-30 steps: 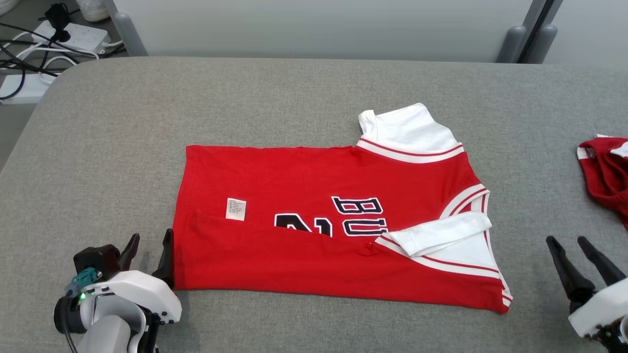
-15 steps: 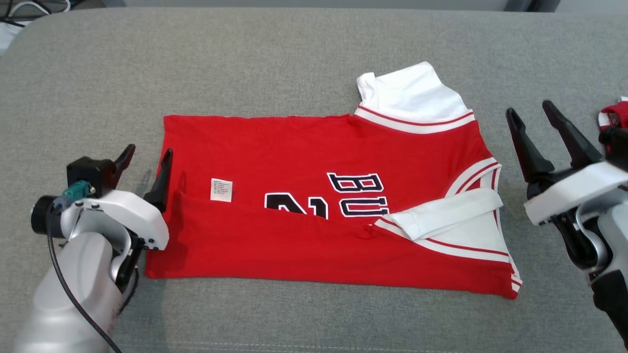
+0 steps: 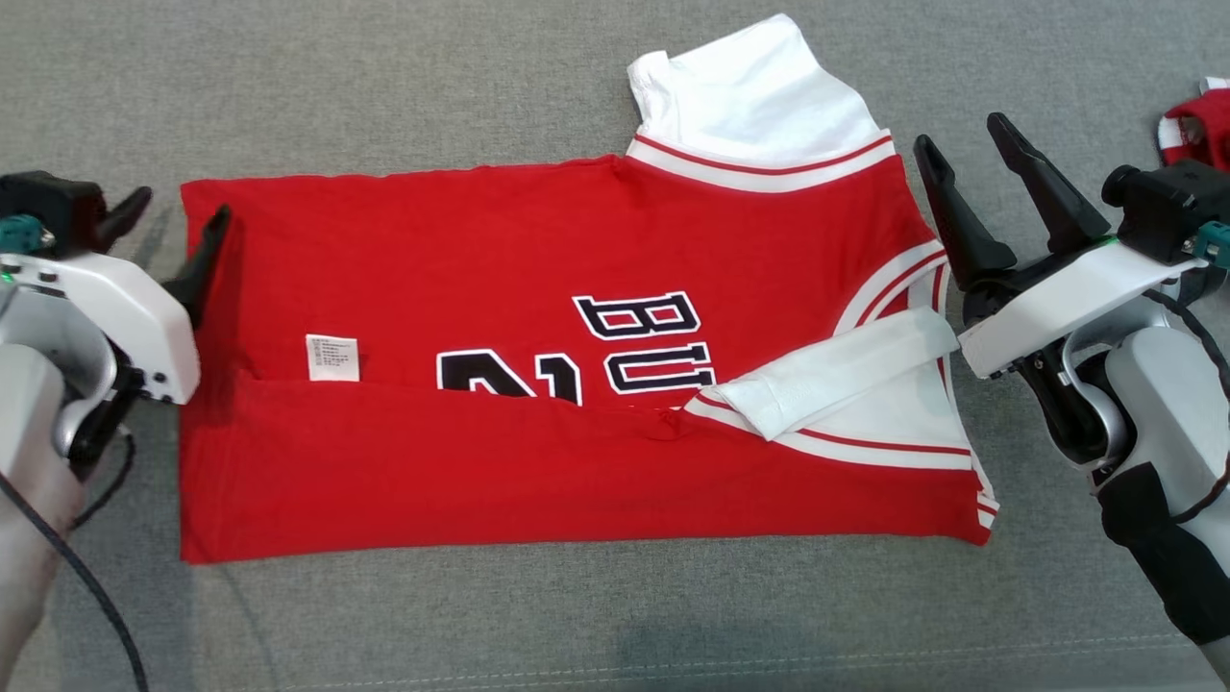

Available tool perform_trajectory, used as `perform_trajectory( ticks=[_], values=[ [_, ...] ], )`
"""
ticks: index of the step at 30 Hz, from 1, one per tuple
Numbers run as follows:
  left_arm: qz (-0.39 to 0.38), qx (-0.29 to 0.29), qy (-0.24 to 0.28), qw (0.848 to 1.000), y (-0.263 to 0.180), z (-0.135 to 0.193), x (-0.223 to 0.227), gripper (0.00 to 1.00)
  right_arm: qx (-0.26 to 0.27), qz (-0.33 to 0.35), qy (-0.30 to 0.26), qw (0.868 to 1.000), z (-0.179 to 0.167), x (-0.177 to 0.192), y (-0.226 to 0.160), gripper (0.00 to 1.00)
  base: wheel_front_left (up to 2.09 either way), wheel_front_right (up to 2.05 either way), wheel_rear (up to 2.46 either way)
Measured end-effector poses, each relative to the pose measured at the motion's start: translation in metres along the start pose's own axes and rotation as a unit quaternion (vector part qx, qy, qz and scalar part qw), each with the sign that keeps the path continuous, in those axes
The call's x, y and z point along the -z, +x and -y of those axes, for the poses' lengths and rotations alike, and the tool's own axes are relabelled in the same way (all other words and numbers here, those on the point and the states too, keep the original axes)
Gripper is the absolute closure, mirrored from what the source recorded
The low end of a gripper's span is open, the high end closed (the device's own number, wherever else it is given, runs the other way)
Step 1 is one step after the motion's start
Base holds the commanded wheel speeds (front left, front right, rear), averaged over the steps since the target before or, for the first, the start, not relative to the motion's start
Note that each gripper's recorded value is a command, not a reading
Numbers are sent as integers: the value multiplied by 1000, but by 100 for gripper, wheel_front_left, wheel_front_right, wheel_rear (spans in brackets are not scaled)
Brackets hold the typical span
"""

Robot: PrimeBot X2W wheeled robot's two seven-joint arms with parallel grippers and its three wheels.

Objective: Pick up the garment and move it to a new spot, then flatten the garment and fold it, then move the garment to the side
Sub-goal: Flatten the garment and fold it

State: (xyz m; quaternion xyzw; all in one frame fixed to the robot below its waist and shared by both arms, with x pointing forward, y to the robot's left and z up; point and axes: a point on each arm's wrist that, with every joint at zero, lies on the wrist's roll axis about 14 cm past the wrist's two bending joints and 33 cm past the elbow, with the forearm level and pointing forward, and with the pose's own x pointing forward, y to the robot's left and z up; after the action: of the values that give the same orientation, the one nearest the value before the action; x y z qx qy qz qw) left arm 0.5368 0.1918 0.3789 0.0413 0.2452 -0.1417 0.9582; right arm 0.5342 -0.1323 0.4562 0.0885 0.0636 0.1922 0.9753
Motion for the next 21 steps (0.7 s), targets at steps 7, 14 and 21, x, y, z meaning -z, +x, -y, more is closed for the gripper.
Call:
perform_trajectory(
  ticks=[7,14,21],
  values=[
    [-25,10,-11,1000,22,-13,1,0,16,-10,12,1000,13,13,0,0,0,0,0],
    [-49,24,-24,998,32,-12,14,0,24,-11,14,1000,20,18,3,0,0,0,0],
    [-47,43,-65,996,30,-4,12,6,22,-7,17,1000,20,18,7,0,0,0,0]
  ],
)
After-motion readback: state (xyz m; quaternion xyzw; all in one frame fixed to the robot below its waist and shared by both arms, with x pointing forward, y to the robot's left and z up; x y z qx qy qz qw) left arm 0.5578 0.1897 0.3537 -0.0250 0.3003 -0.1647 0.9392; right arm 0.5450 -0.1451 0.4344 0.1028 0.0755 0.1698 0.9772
